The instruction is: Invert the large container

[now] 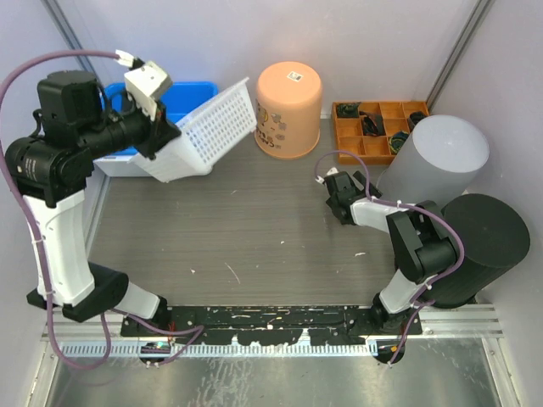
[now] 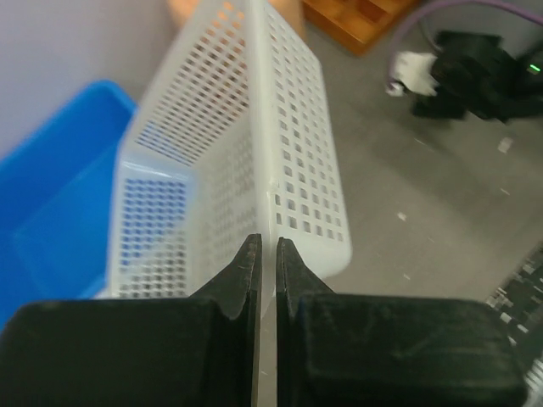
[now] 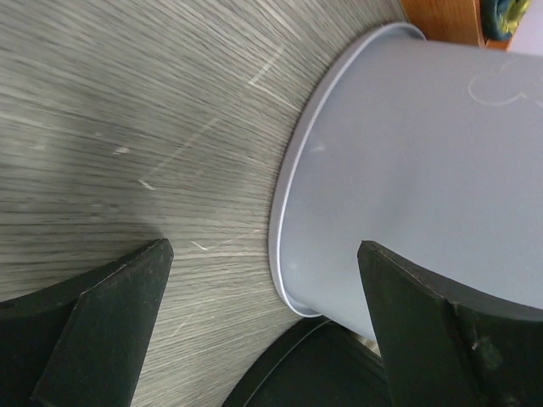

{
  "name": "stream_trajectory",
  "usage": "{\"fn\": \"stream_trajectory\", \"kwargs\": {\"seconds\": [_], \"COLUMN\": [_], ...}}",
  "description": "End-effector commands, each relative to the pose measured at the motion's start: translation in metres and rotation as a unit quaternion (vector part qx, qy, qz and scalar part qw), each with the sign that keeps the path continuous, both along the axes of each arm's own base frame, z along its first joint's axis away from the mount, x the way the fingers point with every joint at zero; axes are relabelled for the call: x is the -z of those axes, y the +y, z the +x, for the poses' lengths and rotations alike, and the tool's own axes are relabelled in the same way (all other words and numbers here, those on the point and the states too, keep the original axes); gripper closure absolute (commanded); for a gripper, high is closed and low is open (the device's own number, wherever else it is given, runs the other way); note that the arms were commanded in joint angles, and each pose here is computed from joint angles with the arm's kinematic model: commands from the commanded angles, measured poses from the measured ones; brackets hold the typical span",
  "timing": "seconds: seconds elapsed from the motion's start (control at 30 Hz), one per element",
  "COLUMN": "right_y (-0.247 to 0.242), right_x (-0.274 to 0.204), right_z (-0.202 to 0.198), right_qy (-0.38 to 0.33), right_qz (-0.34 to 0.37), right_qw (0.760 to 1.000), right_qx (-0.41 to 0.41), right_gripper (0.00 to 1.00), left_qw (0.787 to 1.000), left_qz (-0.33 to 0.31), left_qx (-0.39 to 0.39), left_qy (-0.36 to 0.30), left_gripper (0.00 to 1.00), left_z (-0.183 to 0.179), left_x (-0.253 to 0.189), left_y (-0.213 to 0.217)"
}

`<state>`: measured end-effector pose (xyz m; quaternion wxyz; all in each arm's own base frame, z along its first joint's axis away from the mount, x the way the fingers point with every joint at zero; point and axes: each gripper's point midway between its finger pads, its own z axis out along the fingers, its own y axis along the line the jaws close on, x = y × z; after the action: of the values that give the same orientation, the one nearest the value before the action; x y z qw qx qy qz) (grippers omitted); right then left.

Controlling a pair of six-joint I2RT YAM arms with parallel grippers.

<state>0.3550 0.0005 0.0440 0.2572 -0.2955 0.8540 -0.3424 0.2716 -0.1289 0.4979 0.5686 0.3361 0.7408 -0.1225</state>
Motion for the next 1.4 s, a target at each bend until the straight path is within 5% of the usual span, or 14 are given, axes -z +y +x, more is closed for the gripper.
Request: {"fn": "stream_trajectory", "kwargs": {"seconds": [0.0,0.3,0.53,0.7,0.73,0.77,0.8,0.83,1.17,1.37], "right_y": [-0.024,-0.031,-0.031,-0.031,-0.031,-0.031,-0.031,-0.031,-0.037,-0.041], "right_x": [0.049,0.039,0.038,0.04,0.041,0.042,0.044,0.046,0.064,0.067], "right_z": [-0.052,-0.05,-0.052,-0.054,-0.054,-0.055,-0.056,-0.057,-0.067,-0.069], "right_qy": [0.12,0.099,0.1,0.102,0.104,0.105,0.109,0.112,0.148,0.157], "right_qz": [-0.001,-0.005,-0.005,-0.002,-0.002,-0.002,-0.003,-0.004,-0.013,-0.016], "right_qw": [0.993,0.995,0.995,0.994,0.994,0.994,0.994,0.993,0.988,0.987], "right_qx": [0.02,0.03,0.029,0.028,0.029,0.03,0.03,0.03,0.034,0.04], "right_gripper": [0.0,0.0,0.0,0.0,0.0,0.0,0.0,0.0,0.0,0.0], "left_qw": [0.99,0.982,0.973,0.929,0.922,0.916,0.909,0.904,0.853,0.873], "left_qz": [-0.047,-0.052,-0.023,0.018,0.051,0.084,0.116,0.144,0.209,0.289], "left_qx": [0.096,0.137,0.137,0.257,0.272,0.282,0.288,0.288,0.334,0.263], "left_qy": [0.088,0.119,0.186,0.265,0.272,0.274,0.277,0.279,0.342,0.292], "left_gripper": [1.0,1.0,1.0,1.0,0.9,0.69,0.27,0.02,0.01,0.01], "left_z": [-0.055,-0.093,-0.089,-0.13,-0.136,-0.142,-0.146,-0.15,-0.195,-0.169], "left_x": [0.023,0.032,0.112,0.166,0.176,0.186,0.196,0.204,0.264,0.316], "left_y": [-0.032,-0.038,-0.041,-0.06,-0.06,-0.062,-0.061,-0.06,-0.071,-0.063]}}
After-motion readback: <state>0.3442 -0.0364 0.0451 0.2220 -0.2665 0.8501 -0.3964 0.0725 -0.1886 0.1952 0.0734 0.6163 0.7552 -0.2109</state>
